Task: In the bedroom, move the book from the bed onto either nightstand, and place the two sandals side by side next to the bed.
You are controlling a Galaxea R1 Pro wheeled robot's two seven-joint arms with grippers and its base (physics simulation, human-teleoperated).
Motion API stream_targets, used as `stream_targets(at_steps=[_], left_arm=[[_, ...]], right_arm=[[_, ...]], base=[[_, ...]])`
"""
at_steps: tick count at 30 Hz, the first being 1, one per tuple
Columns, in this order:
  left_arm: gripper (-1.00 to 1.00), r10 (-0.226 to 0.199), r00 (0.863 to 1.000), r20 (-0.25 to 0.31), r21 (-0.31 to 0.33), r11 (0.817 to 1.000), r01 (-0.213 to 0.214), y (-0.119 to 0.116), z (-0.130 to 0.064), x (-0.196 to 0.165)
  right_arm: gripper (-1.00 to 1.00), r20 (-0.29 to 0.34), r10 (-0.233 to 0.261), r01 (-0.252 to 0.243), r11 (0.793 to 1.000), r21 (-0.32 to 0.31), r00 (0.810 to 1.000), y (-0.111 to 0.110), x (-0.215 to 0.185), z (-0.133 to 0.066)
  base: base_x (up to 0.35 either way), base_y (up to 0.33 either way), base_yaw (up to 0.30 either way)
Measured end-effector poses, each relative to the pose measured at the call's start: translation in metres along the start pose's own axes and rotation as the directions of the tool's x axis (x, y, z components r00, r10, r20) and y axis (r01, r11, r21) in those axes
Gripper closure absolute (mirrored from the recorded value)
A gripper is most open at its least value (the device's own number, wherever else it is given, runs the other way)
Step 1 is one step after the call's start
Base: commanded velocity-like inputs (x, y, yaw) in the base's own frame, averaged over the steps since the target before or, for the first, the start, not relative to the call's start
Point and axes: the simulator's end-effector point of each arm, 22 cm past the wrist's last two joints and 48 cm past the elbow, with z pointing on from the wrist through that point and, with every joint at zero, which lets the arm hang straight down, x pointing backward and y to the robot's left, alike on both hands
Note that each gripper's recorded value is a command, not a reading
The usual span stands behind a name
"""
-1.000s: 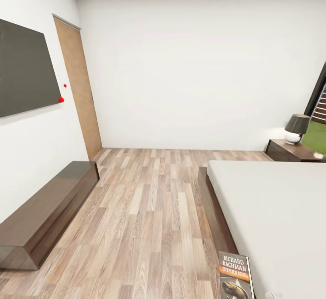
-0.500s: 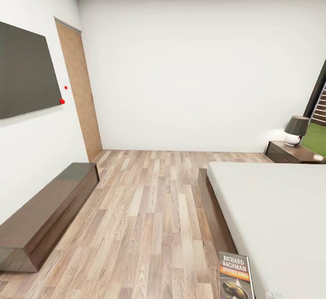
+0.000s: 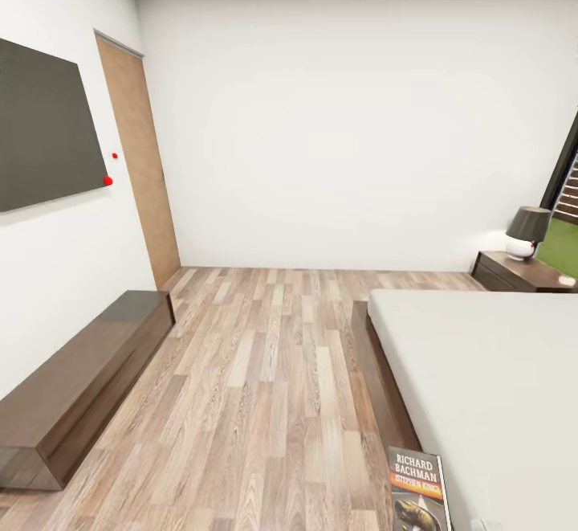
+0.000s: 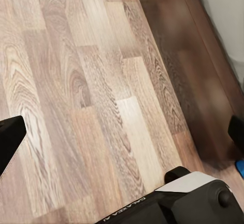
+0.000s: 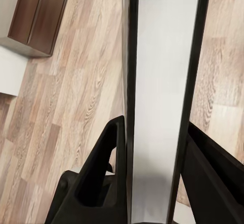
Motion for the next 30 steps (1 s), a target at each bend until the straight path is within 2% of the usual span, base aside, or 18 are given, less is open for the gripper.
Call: stream_targets(at_steps=[30], left_arm=[[-1.00,-0.003,1.000,0.000,-0.003,1.000,0.003,0.0010,-0.0002,0.0001]], right_arm=[[1.00,-0.006,-0.002,0.002,1.000,0.001,1.000,-0.0002,0.0014,0.0000]], base=[[0.330,0.000,0.000]])
